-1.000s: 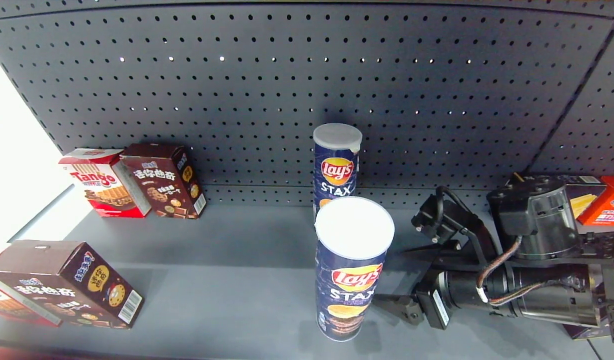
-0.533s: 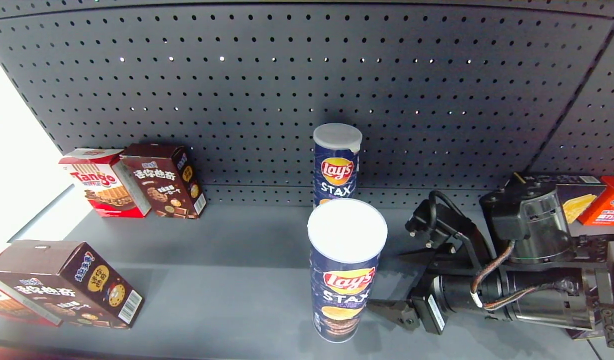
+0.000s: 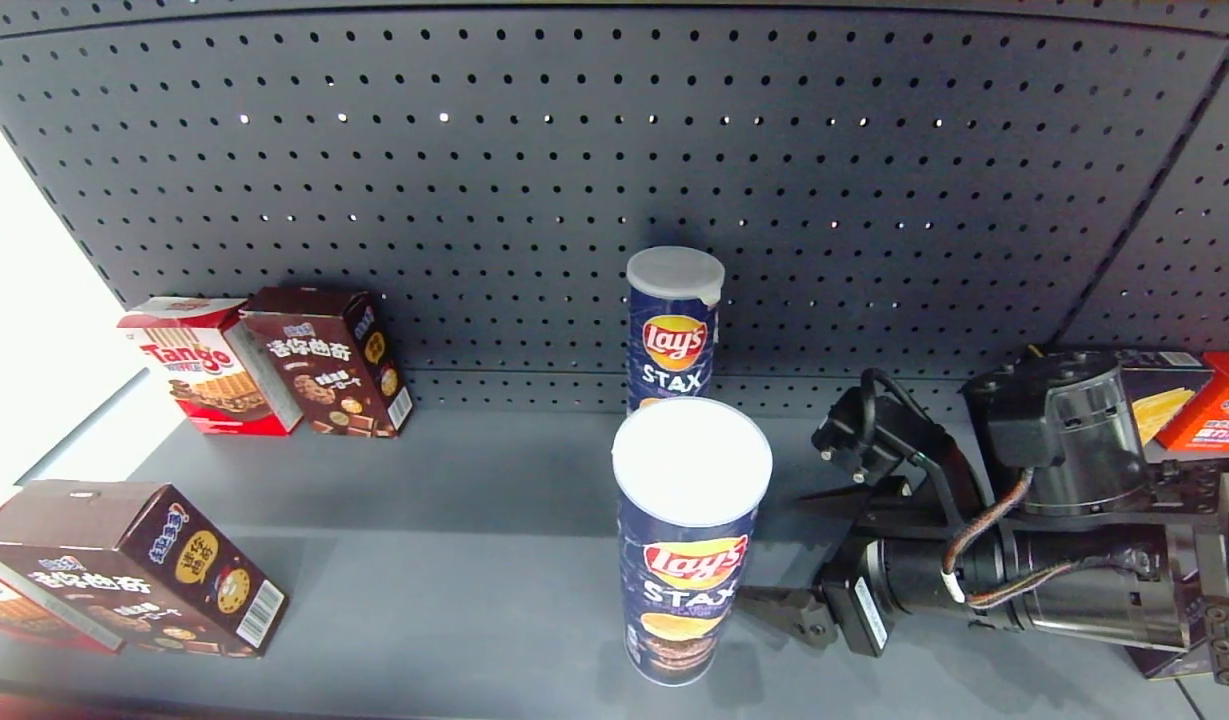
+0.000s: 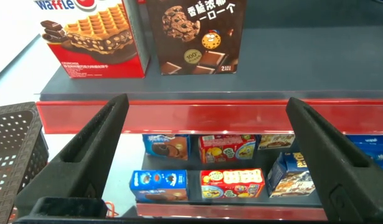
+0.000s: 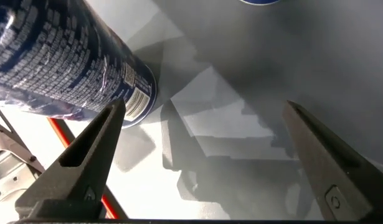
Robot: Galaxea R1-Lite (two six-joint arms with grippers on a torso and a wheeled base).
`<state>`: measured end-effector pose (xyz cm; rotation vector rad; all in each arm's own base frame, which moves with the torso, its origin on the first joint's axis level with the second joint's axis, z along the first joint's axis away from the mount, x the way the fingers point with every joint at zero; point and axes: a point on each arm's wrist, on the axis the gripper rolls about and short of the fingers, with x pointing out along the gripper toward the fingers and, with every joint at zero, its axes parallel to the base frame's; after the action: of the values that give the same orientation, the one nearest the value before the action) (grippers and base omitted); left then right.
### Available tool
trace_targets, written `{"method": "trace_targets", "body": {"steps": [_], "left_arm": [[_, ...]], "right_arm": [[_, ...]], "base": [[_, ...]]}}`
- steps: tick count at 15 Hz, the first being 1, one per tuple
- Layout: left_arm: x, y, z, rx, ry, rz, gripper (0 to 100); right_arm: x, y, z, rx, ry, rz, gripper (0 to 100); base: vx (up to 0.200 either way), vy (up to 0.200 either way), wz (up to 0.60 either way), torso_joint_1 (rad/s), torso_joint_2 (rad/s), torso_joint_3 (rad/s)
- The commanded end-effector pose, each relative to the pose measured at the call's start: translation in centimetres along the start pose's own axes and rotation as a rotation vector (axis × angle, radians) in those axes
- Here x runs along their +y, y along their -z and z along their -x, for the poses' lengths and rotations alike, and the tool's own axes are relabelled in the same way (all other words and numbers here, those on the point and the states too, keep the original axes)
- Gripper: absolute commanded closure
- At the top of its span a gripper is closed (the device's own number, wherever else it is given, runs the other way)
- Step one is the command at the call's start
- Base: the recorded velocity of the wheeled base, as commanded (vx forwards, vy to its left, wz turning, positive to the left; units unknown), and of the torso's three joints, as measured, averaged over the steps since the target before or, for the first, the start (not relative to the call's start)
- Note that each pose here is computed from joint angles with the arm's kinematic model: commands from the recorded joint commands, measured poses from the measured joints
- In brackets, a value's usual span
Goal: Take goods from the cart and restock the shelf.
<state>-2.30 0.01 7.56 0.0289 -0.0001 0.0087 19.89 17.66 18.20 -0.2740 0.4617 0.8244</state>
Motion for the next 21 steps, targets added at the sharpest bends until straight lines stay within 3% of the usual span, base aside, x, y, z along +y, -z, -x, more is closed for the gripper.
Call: {"method": "trace_targets", "body": {"steps": [1,4,5,7,8,9,10,12,14,19,21], "left_arm": [[0.0,0.0,0.0,0.002,-0.002,0.0,0],[0.0,0.0,0.0,0.002,-0.002,0.0,0],[0.0,0.0,0.0,0.002,-0.002,0.001,0],[0.0,0.0,0.0,0.002,0.0,0.001,0],[0.0,0.0,0.0,0.002,0.001,0.0,0],[0.0,0.0,0.0,0.002,0.001,0.0,0],[0.0,0.0,0.0,0.002,0.004,0.0,0],[0.0,0.0,0.0,0.002,0.004,-0.002,0],[0.0,0.0,0.0,0.001,0.013,0.0,0],[-0.1,0.0,0.0,0.001,0.029,0.0,0],[-0.1,0.0,0.0,0.001,0.029,-0.002,0]], "right_arm": [[0.1,0.0,-0.1,0.001,-0.003,0.002,0],[-0.3,0.1,0.2,-0.001,0.009,-0.008,0],[-2.3,-0.2,1.7,-0.04,0.091,-0.045,0],[-4.5,-0.9,4.9,-0.14,0.204,-0.082,0],[-5.4,-1.2,7.4,-0.202,0.271,-0.109,0],[-5.4,-1.2,7.4,-0.202,0.271,-0.109,0],[-6.1,-0.5,12.3,-0.299,0.408,-0.142,0],[-5.7,0.9,15.6,-0.353,0.511,-0.155,0],[-3.3,4.0,20.4,-0.44,0.69,-0.159,0],[1.9,10.1,23.2,-0.547,0.903,-0.142,0],[3.4,12.1,23.6,-0.539,0.965,-0.156,0]], "base": [[0.0,0.0,0.0,0.0,0.0,0.0],[0.0,0.0,0.0,0.0,0.0,0.0],[0.0,0.0,0.0,0.0,0.0,0.0],[0.0,0.0,0.0,0.0,0.0,0.0],[0.0,0.0,0.0,0.0,0.0,0.0],[0.0,0.0,0.0,0.0,0.0,0.0],[0.0,0.0,0.0,0.0,0.0,0.0],[0.0,0.0,0.0,0.0,0.0,0.0],[0.0,0.0,0.0,0.0,0.0,0.0],[0.0,0.0,0.0,0.0,0.0,0.0],[0.0,0.0,0.0,0.0,0.0,0.0]]}}
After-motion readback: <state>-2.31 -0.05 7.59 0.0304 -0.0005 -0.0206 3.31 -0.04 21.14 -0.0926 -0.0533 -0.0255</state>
